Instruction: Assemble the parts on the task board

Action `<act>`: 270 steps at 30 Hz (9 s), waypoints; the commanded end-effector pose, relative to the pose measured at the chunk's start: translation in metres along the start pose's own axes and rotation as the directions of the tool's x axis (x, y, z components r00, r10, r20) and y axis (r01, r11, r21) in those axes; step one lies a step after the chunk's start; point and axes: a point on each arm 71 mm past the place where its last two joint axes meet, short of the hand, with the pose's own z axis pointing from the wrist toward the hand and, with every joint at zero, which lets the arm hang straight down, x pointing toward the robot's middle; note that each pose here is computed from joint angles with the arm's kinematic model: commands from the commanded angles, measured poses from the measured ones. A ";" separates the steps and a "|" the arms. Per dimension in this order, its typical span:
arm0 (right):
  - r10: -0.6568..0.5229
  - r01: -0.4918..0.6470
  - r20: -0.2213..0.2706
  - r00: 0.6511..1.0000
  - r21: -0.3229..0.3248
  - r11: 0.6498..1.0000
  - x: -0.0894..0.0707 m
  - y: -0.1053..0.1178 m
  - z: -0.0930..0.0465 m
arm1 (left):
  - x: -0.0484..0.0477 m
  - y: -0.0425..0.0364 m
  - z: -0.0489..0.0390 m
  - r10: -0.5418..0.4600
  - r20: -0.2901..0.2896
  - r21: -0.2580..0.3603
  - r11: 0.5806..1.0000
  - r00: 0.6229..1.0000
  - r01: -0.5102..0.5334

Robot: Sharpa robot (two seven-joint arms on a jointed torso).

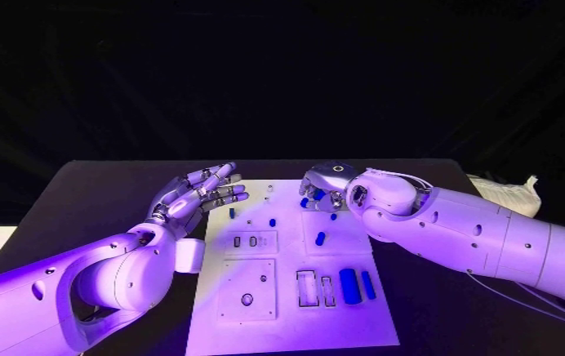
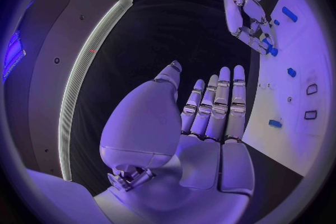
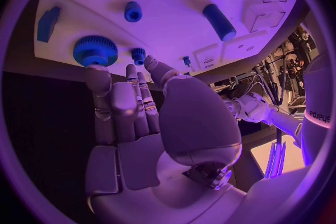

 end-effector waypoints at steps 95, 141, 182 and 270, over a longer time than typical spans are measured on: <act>-0.017 0.005 0.142 0.990 0.080 0.997 -0.017 0.034 0.054 | 0.0059 -0.0065 -0.0006 -0.026 -0.025 -0.002 1.000 0.999 0.026; 0.213 -0.223 0.068 0.975 0.278 0.934 -0.017 -0.059 -0.021 | -0.0020 -0.0069 -0.0011 -0.031 -0.005 -0.008 0.999 1.000 0.031; 0.182 -0.181 0.023 0.983 0.283 0.942 -0.006 -0.056 -0.016 | -0.0054 -0.0074 -0.0015 -0.027 0.003 -0.009 1.000 1.000 0.027; 0.090 -0.121 0.223 0.971 0.132 0.984 -0.030 0.003 -0.004 | -0.0077 -0.0073 -0.0018 -0.026 0.011 -0.016 1.000 1.000 0.026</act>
